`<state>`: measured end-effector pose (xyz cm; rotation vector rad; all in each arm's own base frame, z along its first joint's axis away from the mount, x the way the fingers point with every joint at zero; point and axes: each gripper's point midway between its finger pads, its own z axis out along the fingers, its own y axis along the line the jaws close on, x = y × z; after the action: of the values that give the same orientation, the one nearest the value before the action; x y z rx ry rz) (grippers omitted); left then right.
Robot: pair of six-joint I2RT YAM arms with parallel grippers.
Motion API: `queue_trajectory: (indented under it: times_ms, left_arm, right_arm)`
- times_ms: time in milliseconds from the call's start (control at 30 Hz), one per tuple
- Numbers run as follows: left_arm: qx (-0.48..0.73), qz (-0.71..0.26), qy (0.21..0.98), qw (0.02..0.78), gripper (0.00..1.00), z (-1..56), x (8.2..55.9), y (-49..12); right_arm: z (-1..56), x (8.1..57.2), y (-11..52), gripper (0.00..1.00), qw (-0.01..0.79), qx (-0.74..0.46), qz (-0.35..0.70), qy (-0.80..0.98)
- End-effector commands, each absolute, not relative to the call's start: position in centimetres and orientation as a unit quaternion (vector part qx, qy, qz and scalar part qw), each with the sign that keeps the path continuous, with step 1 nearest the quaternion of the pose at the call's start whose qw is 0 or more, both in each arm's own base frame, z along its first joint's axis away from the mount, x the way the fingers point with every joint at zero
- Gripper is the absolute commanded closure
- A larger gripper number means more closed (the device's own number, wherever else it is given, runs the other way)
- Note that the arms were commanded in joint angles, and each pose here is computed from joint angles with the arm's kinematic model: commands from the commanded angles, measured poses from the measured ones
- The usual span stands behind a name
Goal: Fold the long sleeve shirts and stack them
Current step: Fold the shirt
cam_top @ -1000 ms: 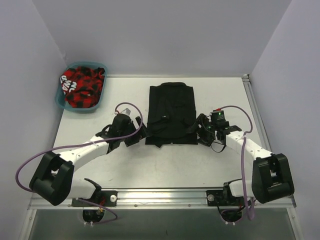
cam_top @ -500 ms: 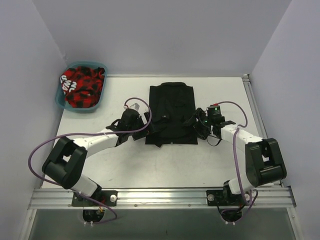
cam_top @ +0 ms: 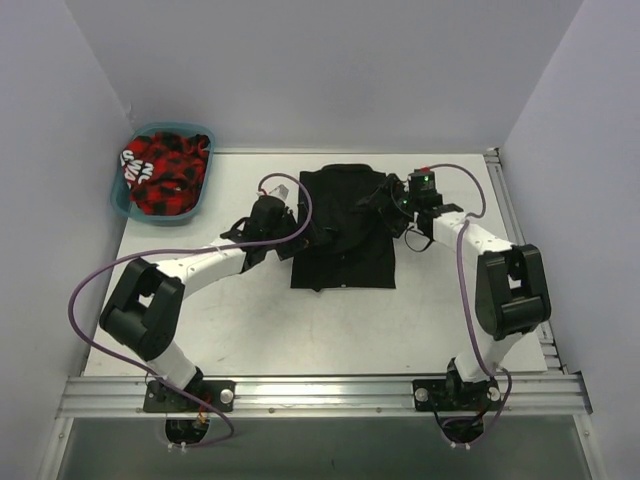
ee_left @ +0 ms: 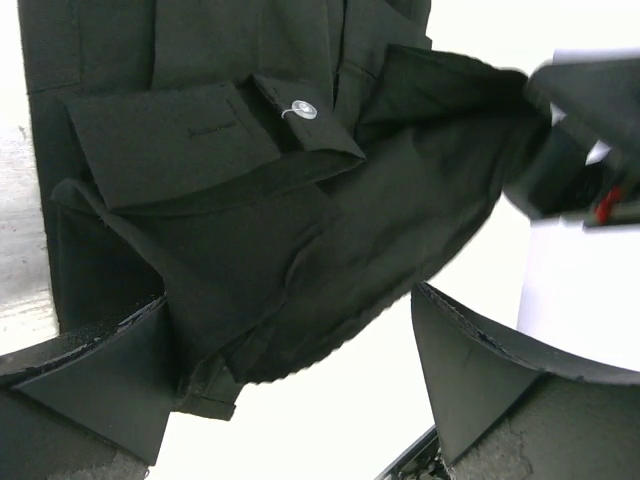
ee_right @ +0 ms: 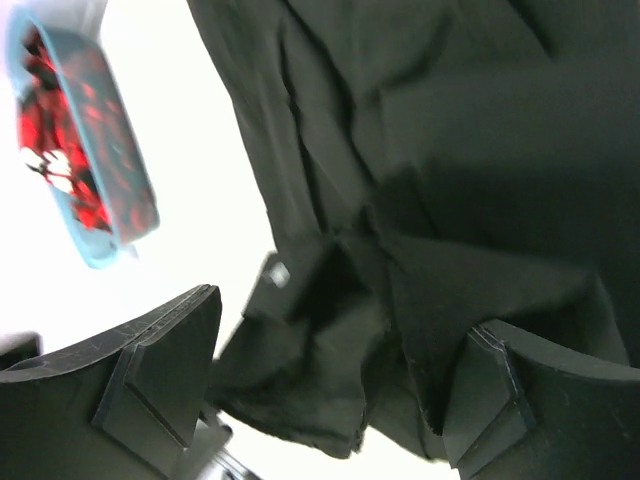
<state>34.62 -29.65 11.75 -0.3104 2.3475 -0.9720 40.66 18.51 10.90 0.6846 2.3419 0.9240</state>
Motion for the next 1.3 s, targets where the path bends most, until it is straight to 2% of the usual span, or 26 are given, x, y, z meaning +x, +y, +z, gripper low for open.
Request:
queue_trajectory:
  times_ms: [0,367,733,1000,1267]
  left_arm:
    - [-0.126,-0.379,0.872,0.283,0.03,12.8,35.4,-29.9]
    - [-0.162,-0.42,0.859,0.246,0.03,12.6,36.3,-30.2]
    - [-0.188,-0.482,0.828,0.214,0.06,14.9,37.3,-31.5]
    - [-0.188,-0.491,0.822,0.219,0.07,16.0,37.7,-31.6]
    - [-0.188,-0.46,0.838,0.224,0.07,13.5,36.2,-30.2]
  right_arm:
    - [11.9,43.4,18.5,0.21,0.256,0.279,0.36,0.852]
    - [13.1,48.5,20.3,0.19,0.21,0.335,0.421,0.816]
    - [7.3,42.4,16.8,0.18,0.166,0.353,0.341,0.855]
    - [8.8,39.4,14.7,0.18,0.185,0.294,0.292,0.891]
    - [9.9,38.7,16.5,0.18,0.195,0.271,0.32,0.887]
